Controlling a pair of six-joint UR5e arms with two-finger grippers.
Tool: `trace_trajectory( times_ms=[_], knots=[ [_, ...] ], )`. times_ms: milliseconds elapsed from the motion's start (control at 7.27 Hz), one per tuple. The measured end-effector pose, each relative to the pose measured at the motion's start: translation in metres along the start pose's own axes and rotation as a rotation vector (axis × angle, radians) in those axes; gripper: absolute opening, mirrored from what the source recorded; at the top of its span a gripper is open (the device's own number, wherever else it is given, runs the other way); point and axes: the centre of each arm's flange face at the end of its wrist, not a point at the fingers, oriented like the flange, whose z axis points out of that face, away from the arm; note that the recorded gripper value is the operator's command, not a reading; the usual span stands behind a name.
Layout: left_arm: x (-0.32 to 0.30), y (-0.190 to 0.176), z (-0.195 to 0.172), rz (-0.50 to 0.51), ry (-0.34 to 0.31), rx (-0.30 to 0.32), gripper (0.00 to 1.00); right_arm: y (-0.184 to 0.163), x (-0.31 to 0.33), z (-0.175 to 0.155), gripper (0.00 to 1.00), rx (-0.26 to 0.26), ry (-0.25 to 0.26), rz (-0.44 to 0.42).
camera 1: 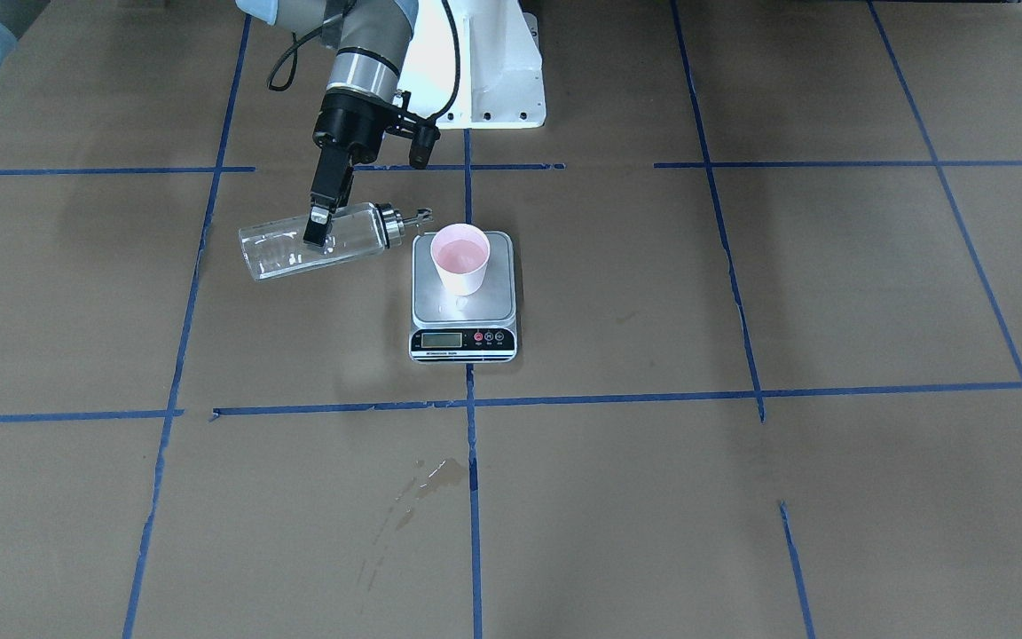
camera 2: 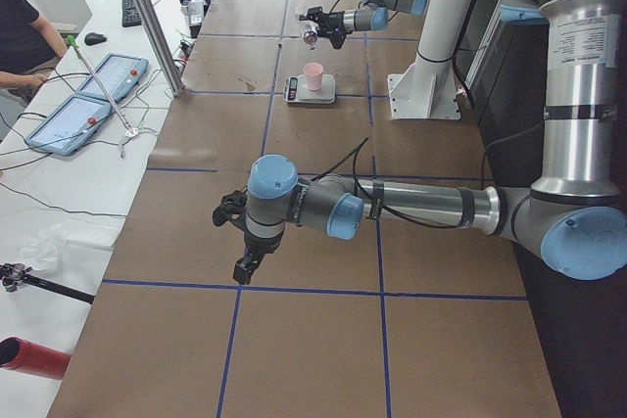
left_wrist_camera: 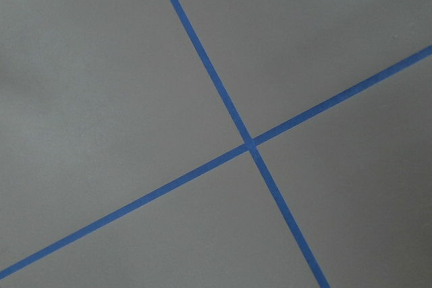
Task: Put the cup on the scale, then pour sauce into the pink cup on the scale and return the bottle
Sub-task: 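Tilt the bottle spout over the pink cup with the right gripper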
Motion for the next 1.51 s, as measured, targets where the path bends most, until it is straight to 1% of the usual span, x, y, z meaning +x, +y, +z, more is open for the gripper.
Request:
trace_trajectory(
  times_ms=[275,412,688,825,962,1238,1375,1512],
  knots=[
    [0.000,0.001,0.000,0.000,0.000,0.000,1.00,-0.002,-0.003,0.002,0.00,-0.010,0.045,-0.058],
    [0.000,0.000,0.000,0.001,0.000,0.001,1.00,-0.005,-0.006,0.003,0.00,-0.013,0.069,-0.103],
    [0.000,0.000,0.000,0.001,0.000,0.001,1.00,-0.008,-0.005,0.003,0.00,-0.017,0.104,-0.225],
    [0.000,0.001,0.000,0.001,0.000,0.001,1.00,-0.008,-0.003,0.003,0.00,-0.019,0.113,-0.267],
    [0.000,0.001,0.000,0.001,0.000,0.001,1.00,-0.009,0.000,0.002,0.00,-0.018,0.116,-0.285],
    [0.001,0.000,-0.001,0.002,-0.001,0.003,1.00,-0.014,0.010,-0.002,0.00,-0.010,0.114,-0.260],
    [0.001,-0.001,-0.001,0.003,-0.001,0.004,1.00,-0.015,0.011,-0.002,0.00,-0.007,0.111,-0.225],
    [0.001,-0.002,-0.002,0.005,-0.002,0.006,1.00,-0.014,0.008,-0.001,0.00,-0.005,0.105,-0.161]
  ],
)
